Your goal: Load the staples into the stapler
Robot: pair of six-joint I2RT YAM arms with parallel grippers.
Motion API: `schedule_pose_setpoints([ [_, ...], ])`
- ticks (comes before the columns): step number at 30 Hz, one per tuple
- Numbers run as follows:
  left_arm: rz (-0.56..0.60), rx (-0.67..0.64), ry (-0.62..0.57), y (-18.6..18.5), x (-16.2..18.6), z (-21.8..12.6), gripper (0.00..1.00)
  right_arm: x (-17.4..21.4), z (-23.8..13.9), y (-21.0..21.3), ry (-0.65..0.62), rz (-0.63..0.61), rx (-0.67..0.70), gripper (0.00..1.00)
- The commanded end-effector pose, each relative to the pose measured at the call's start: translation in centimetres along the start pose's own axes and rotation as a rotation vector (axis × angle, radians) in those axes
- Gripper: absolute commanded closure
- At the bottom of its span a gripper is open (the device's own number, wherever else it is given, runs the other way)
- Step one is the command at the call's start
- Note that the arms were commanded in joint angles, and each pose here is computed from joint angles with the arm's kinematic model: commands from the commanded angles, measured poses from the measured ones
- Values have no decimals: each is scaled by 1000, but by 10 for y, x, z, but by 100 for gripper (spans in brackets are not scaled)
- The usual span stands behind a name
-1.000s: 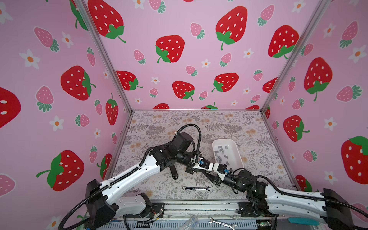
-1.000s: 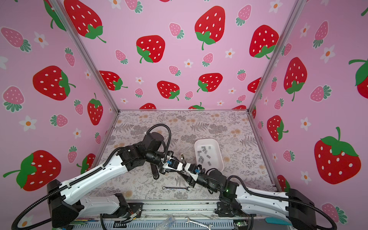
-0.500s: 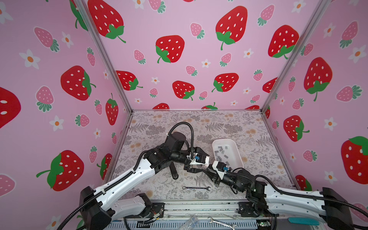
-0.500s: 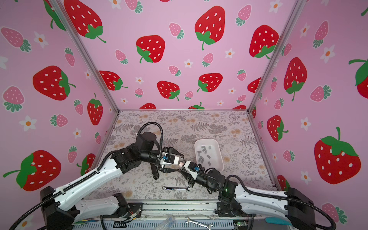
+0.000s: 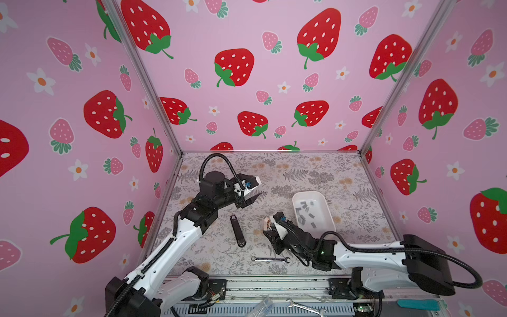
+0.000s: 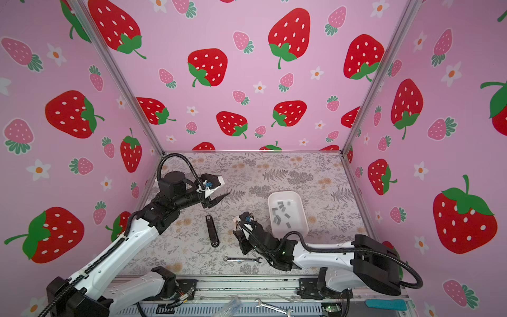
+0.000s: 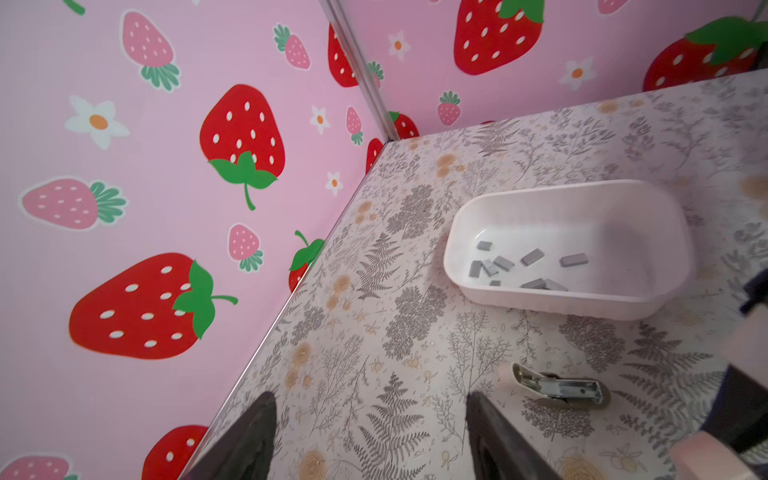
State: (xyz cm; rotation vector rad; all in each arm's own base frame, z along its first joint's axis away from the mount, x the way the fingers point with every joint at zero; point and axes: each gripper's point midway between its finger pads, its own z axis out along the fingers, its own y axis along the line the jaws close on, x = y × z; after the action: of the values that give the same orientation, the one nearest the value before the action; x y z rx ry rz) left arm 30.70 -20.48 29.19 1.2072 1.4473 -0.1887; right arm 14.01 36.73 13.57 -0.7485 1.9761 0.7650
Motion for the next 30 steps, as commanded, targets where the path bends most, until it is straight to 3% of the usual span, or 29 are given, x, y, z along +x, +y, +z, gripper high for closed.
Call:
schedule_pose_setpoints([
  [1,70,-89,9,20,4,-7,26,11,9,-8,45,121,76,100],
  [14,242,20,23,-5,25,-8,24,41,40,-27,145,132,235,98],
  [21,274,33,-5,-10,18,-14,25,41,52,-48,165,155,262,96],
  [30,299,53,-15,-15,18,-16,25,52,77,-42,234,143,222,94],
])
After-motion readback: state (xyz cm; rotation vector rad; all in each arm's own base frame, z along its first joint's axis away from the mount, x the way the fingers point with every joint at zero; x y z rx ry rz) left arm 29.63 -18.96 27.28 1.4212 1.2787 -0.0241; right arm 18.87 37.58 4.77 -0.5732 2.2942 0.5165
